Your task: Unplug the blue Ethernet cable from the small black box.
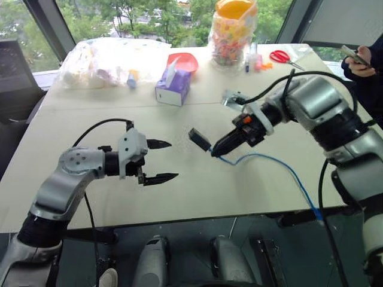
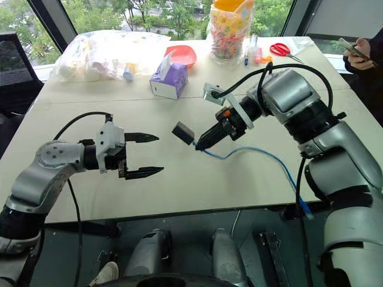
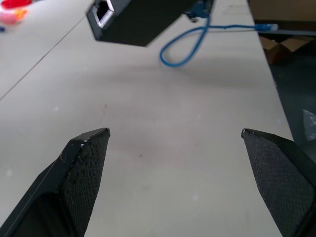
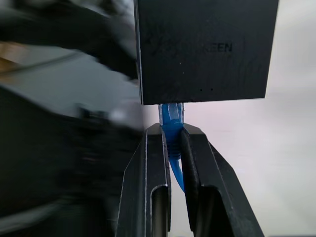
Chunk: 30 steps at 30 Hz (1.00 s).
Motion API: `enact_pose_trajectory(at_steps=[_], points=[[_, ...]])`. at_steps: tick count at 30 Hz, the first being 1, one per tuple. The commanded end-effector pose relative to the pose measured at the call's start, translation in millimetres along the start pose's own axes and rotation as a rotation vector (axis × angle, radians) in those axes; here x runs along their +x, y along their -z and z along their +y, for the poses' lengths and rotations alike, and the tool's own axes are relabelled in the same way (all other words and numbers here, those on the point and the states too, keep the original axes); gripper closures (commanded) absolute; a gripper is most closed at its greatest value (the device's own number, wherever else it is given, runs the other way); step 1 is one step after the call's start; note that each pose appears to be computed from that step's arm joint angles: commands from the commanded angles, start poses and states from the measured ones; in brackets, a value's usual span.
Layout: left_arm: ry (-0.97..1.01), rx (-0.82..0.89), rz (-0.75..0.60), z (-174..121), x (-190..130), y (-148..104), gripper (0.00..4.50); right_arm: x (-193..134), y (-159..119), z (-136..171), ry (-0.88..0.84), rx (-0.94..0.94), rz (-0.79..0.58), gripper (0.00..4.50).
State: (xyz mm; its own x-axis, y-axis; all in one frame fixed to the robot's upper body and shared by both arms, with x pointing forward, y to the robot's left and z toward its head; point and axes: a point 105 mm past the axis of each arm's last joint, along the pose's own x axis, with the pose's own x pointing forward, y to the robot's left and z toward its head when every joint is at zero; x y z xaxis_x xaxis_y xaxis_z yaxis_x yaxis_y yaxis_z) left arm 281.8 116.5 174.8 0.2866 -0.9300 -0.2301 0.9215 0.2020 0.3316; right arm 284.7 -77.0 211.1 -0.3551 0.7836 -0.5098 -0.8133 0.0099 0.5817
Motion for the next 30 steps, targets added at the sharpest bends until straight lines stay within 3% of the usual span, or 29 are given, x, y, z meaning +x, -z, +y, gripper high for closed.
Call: enact_pose_trajectory(at_steps=[1,4,9,13,21,30], points=[[0.027,0.073,-0.032,5.2,1.1,-12.0,0.00,9.4,1.3,25.6,-0.116,0.048,0.009,4.47],[0.024,0.097,-0.047,12.8,4.3,-16.6,0.00,18.9,7.9,27.1,-0.108,0.033,0.037,4.47],[-0.003,0.056,-0.070,18.3,3.6,-16.3,0.00,22.3,-0.7,-5.4,0.091,-0.003,-0.051,4.47],[0.000,0.002,-0.074,14.7,1.5,-13.6,0.00,19.7,0.5,-9.2,0.150,-0.068,-0.072,4.47],[0.018,-0.108,-0.058,11.8,-5.9,-10.3,0.00,13.2,2.9,-37.1,0.446,-0.372,-0.020,4.47],[0.053,-0.102,-0.045,11.5,-4.7,-11.9,0.00,11.7,0.5,-37.0,0.468,-0.440,0.018,4.47]])
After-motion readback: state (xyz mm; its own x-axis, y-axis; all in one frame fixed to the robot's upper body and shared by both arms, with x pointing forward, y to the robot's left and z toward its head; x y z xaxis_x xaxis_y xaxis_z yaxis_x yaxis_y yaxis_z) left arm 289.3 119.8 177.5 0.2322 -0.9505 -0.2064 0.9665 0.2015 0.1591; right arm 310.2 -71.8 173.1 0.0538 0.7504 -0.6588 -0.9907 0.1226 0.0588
